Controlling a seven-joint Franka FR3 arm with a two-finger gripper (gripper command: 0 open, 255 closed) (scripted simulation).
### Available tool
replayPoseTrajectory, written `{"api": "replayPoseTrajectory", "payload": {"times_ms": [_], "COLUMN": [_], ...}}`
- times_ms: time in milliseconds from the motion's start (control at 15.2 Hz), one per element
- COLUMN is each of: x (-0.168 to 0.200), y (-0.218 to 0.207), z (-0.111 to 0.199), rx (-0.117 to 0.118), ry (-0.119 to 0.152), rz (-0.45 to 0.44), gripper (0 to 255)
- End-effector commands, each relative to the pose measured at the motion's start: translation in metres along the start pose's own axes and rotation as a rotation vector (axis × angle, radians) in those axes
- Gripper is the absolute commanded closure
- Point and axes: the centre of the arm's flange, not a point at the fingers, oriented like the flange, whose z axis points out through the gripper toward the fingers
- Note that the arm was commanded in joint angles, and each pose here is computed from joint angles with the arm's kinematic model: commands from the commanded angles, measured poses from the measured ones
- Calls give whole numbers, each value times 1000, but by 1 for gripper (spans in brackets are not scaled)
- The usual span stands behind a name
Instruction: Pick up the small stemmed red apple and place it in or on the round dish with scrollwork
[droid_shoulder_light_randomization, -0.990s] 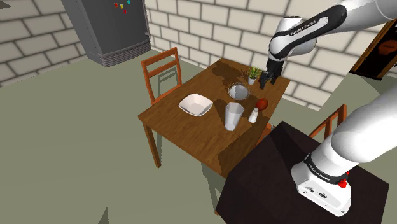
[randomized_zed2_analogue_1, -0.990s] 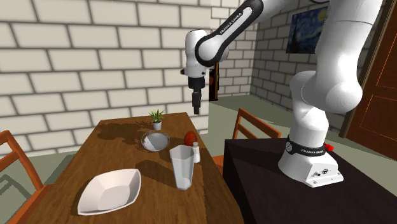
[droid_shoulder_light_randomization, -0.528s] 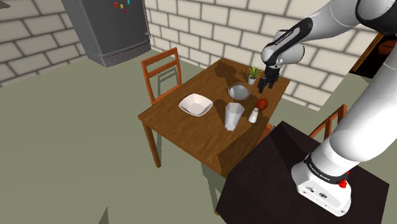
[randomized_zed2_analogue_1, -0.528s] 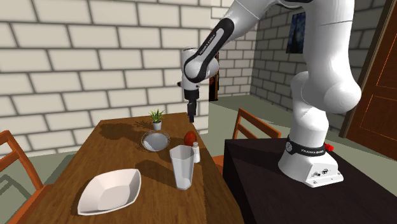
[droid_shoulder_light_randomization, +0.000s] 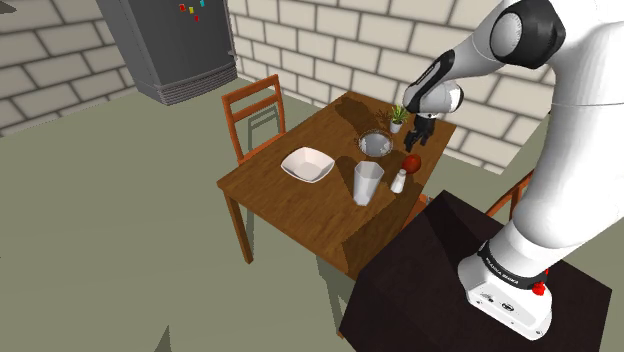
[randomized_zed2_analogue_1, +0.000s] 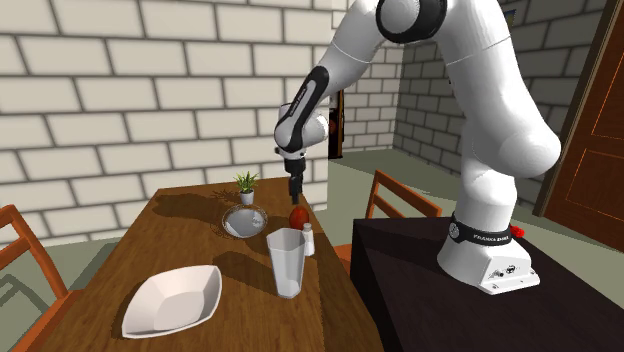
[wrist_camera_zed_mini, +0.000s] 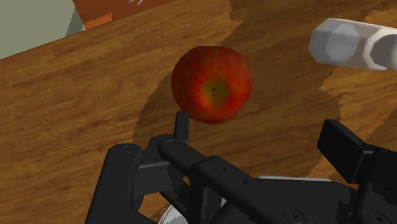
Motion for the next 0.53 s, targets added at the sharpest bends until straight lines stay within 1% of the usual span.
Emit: {"api": "replayPoseTrajectory", "payload": {"times_ms": [0, 66, 462], "x": [7, 10, 10], "y": [16, 22, 22], "z": [20, 27, 59], "rx": [1, 1, 1], "ry": [-3, -4, -4], "rz": [2, 2, 2], "gripper": [0, 0, 0]}}
